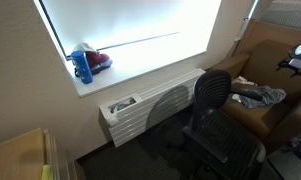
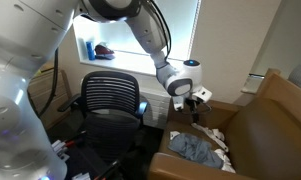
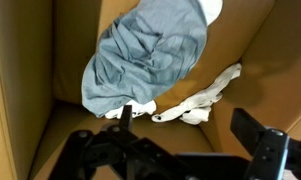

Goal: Get the blue object from the right eat and put it on the headrest of the left chair

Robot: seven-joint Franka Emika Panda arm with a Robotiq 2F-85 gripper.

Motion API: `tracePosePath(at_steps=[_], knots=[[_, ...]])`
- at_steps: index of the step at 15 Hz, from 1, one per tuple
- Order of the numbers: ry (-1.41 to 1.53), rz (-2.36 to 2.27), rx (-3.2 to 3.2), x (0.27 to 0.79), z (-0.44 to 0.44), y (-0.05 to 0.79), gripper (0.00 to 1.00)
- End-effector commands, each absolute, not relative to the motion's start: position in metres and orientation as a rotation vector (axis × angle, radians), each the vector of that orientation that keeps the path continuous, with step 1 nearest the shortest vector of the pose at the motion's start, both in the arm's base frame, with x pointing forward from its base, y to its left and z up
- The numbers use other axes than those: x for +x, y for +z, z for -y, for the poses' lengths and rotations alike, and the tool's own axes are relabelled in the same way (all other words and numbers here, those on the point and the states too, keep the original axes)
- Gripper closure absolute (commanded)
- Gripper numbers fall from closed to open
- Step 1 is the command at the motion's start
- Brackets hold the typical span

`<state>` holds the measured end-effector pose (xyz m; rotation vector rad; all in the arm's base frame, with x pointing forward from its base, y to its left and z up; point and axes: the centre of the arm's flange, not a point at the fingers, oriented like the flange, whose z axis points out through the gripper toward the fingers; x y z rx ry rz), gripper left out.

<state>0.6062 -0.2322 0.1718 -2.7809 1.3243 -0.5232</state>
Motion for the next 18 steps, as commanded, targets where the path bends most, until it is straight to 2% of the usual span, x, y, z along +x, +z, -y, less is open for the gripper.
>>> tracePosePath(at_steps=[1, 2, 5, 7, 10, 15, 16, 18], knots=[[-0.566, -1.609, -2.659, 0.656, 0.297, 0.139, 0.0], [-0.56, -1.476, -2.719, 0.617, 0.27, 0.155, 0.0], [-0.564, -1.499, -2.723, 0.62, 0.28, 0.145, 0.0], [-0.505, -1.639, -2.645, 0.638, 0.28, 0.133, 0.0], [-0.431, -1.878, -2.5, 0.669, 0.327, 0.088, 0.0], [-0.3, -2.264, -2.302, 0.673, 0.386, 0.025, 0.0], [-0.347, -2.158, -2.37, 0.629, 0.353, 0.054, 0.0], [-0.327, -2.236, -2.334, 0.628, 0.364, 0.035, 0.0]])
